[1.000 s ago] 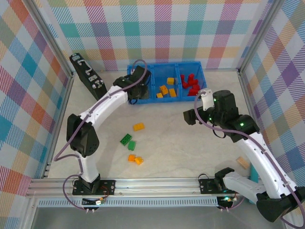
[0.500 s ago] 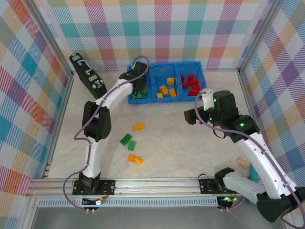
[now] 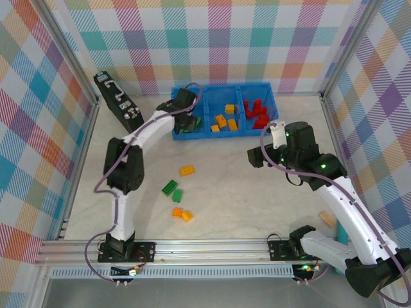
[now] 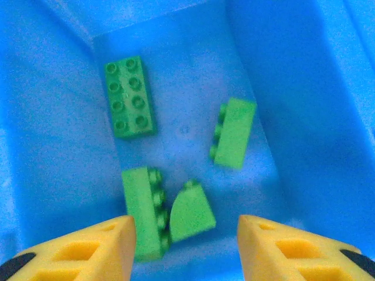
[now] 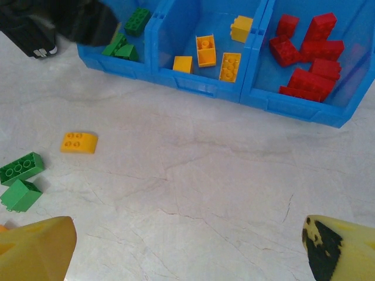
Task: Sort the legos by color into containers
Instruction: Place the lego in the container, then pick up the lego from the center of the table, then place the lego in the container, then pick up the lego from the middle-left of the table.
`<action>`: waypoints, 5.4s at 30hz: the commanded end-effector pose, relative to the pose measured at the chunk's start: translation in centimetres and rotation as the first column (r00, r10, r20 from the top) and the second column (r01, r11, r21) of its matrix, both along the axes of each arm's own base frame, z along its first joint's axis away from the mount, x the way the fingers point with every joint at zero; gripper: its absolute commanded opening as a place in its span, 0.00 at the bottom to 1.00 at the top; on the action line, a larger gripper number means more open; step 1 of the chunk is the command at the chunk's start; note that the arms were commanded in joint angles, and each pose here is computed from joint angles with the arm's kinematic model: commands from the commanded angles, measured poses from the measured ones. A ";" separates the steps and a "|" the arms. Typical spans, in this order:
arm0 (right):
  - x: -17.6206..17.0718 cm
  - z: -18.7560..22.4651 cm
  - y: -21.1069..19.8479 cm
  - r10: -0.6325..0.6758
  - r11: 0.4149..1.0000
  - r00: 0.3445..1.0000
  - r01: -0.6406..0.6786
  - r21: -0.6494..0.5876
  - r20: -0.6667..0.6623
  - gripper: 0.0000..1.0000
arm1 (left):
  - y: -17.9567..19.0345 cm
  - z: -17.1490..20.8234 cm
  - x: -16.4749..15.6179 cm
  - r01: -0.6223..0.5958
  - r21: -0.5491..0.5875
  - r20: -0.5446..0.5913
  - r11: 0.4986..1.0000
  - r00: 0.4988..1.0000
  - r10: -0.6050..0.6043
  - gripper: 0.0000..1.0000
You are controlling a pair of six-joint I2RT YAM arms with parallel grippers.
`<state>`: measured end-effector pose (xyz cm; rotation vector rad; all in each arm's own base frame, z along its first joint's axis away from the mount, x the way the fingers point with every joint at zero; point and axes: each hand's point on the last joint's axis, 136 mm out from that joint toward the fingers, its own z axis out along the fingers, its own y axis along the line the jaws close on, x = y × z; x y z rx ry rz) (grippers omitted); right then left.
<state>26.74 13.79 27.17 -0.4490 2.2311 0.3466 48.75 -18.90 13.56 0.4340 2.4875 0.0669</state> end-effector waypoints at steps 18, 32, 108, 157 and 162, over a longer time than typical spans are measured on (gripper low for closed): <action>1.3 1.1 1.5 0.036 0.998 0.999 -0.037 0.048 0.017 0.99 | -1.0 -6.8 -15.6 0.556 -0.017 -0.254 0.831 0.801 -0.542 0.48; 1.5 0.3 1.3 0.024 0.999 1.000 -0.024 0.024 -0.015 0.99 | -2.6 -11.1 -15.1 0.618 0.030 -0.307 0.786 0.754 -0.581 0.49; 0.7 -2.8 0.9 -0.019 0.998 0.996 0.023 0.050 -0.083 0.99 | -14.9 3.0 7.9 0.240 0.166 0.411 0.957 0.865 -0.288 0.62; -0.1 -1.4 2.2 0.042 0.990 0.997 -0.033 0.137 -0.063 0.99 | 1.9 -5.5 -30.0 -0.229 -0.147 -0.352 0.962 0.921 0.166 0.59; -0.3 -1.6 2.2 0.041 0.989 0.997 -0.030 0.142 -0.072 0.99 | 1.3 -6.8 -29.2 -0.217 -0.109 -0.352 0.970 0.921 0.166 0.59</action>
